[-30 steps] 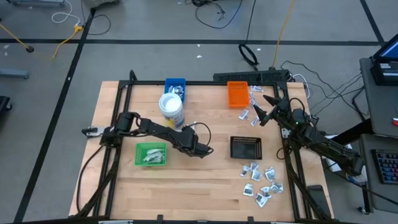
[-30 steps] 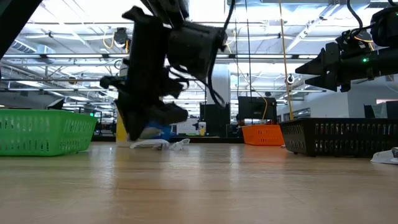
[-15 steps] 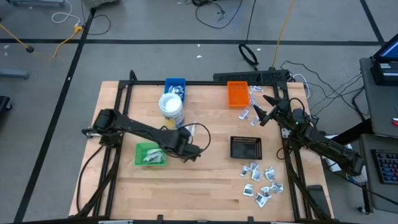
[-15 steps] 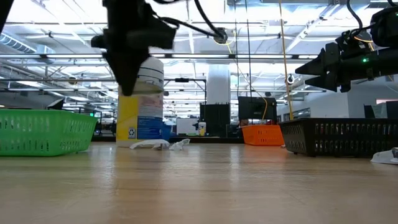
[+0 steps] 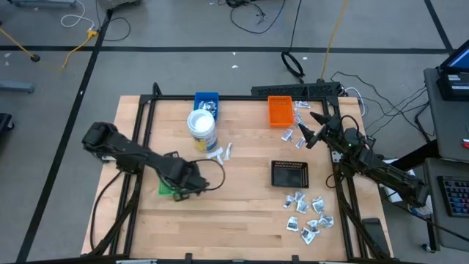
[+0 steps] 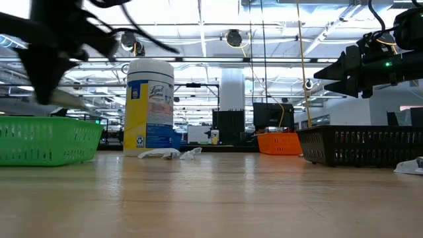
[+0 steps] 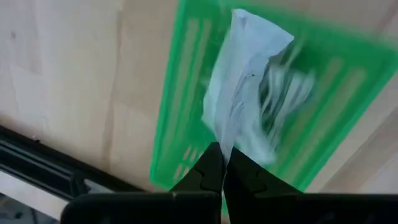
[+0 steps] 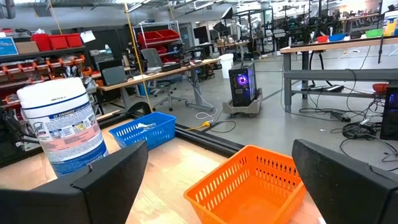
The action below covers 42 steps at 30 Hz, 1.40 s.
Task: Pick & Place First Aid Supplies
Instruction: Put the green bandage pack into the green bin
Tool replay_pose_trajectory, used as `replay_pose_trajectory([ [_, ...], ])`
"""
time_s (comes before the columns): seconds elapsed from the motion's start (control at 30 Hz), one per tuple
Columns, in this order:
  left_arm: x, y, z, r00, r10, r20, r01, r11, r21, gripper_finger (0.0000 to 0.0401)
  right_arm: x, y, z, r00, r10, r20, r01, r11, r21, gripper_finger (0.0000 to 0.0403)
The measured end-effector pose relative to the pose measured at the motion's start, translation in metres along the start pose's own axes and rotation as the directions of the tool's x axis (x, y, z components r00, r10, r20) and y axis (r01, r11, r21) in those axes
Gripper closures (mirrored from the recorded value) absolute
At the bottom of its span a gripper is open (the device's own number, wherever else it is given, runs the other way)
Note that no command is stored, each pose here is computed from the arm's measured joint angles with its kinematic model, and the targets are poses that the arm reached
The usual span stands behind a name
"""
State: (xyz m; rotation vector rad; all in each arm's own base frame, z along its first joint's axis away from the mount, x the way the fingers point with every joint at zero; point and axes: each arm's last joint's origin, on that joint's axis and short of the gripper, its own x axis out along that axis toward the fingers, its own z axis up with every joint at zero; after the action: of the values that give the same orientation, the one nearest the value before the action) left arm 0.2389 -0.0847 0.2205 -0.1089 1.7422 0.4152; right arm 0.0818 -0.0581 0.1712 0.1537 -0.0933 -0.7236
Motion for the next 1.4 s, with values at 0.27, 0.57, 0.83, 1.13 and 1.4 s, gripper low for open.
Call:
replay_pose_trajectory([
  [0.27, 0.009, 0.004, -0.03, 0.999, -0.033, -0.005, 0.033, 0.974, 0.225, 0.0399, 0.0, 0.0, 0.0, 1.0, 0.0, 0.0, 0.0, 1.0, 0.0, 0.0009],
  [0.57, 0.014, -0.001, -0.031, 0.997, -0.071, 0.009, 0.067, 0.971, 0.231, 0.0393, 0.0, 0.0, 0.0, 1.0, 0.0, -0.001, 0.0, 1.0, 0.0, 0.0009],
  [0.83, 0.014, -0.003, -0.029, 0.996, -0.084, 0.04, 0.07, 0.961, 0.266, 0.0305, 0.0, 0.0, 0.0, 1.0, 0.0, 0.0, 0.0, 1.0, 0.0, 0.0009],
  [1.13, 0.005, 0.003, -0.025, 0.996, -0.087, 0.024, 0.083, 0.987, 0.134, 0.0163, 0.0, 0.0, 0.0, 1.0, 0.0, -0.001, 0.0, 1.0, 0.0, 0.0009],
  [1.4, -0.018, 0.008, -0.003, 0.986, -0.134, 0.095, 0.155, 0.952, -0.264, 0.0136, 0.0, 0.0, 0.0, 1.0, 0.001, 0.0, -0.001, 1.0, 0.0, 0.0009],
])
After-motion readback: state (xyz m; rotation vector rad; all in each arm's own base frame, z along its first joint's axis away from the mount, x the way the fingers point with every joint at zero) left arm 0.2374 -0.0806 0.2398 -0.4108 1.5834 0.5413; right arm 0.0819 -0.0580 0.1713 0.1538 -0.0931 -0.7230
